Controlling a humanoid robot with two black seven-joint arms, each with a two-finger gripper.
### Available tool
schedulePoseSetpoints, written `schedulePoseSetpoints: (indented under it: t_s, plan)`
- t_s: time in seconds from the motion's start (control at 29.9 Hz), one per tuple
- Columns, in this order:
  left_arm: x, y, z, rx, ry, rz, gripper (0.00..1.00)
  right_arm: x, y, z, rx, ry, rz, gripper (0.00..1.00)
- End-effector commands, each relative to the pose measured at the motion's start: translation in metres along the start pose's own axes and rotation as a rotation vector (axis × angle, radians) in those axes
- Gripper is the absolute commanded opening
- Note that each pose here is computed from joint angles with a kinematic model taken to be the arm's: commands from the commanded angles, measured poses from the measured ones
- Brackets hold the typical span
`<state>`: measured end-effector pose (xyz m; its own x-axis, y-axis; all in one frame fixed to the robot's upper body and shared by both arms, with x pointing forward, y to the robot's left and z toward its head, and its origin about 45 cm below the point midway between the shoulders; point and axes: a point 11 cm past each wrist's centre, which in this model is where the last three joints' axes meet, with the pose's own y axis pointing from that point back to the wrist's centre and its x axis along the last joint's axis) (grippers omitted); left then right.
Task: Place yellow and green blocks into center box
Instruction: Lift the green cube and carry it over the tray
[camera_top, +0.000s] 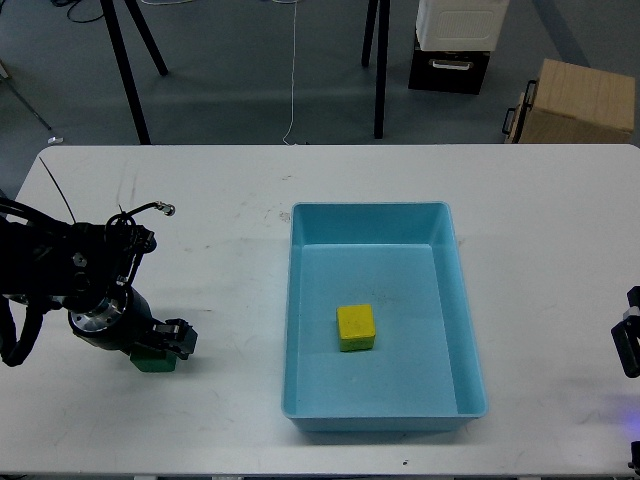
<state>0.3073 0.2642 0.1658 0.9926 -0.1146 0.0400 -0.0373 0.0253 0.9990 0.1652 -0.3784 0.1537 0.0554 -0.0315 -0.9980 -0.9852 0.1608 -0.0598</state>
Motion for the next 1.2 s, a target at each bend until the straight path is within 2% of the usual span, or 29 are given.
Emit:
schedulePoseSetpoints:
  t_s: [0.0,0.1,0.2,0.3,0.37,0.5,0.57,0.63,0.73,0.77,0.8,0.84,0.94,1.17]
  plan:
    - [0.001,0.006,0.002,-0.008,-0.037,0.017,0.0,0.0,0.001,-0.001,0.002,0.001,0.001,1.0]
    - [0.015,0.031,0.013,-0.022,-0.068,0.073,0.0,-0.001,0.001,-0.001,0.001,0.001,0.001,1.0]
    - [0.037,0.074,0.044,-0.067,-0.144,0.163,0.0,-0.001,0.001,-0.001,-0.003,0.004,0.0,1.0]
    - [0.052,0.116,0.094,-0.106,-0.267,0.241,0.0,-0.001,0.003,-0.001,-0.001,0.005,0.005,1.0]
    - [0.055,0.132,0.131,-0.118,-0.337,0.263,0.0,-0.001,0.004,-0.002,0.0,0.007,0.006,1.0]
    - [0.043,0.125,0.209,-0.131,-0.506,0.253,0.0,0.001,0.008,-0.004,0.004,0.012,0.018,1.0]
    - [0.061,0.124,0.219,-0.112,-0.518,0.328,0.03,0.002,0.009,-0.005,0.001,0.017,0.025,1.0]
    - [0.076,0.126,0.214,-0.104,-0.491,0.377,0.1,0.004,0.013,-0.008,0.003,0.022,0.039,1.0]
    - [0.077,0.12,0.213,-0.115,-0.476,0.366,0.3,0.006,0.018,-0.01,0.003,0.03,0.055,1.0]
    - [0.079,0.12,0.213,-0.118,-0.473,0.369,0.47,0.006,0.02,-0.011,0.004,0.033,0.059,1.0]
    - [0.077,0.117,0.213,-0.132,-0.469,0.357,0.68,0.006,0.021,-0.012,0.005,0.034,0.06,1.0]
    - [0.074,0.113,0.214,-0.151,-0.464,0.339,0.8,0.006,0.021,-0.014,0.009,0.037,0.06,1.0]
    - [0.066,0.108,0.213,-0.169,-0.472,0.273,0.9,0.005,0.022,-0.016,0.014,0.04,0.059,1.0]
    - [0.062,0.11,0.221,-0.195,-0.476,0.244,0.96,0.005,0.022,-0.016,0.014,0.044,0.06,1.0]
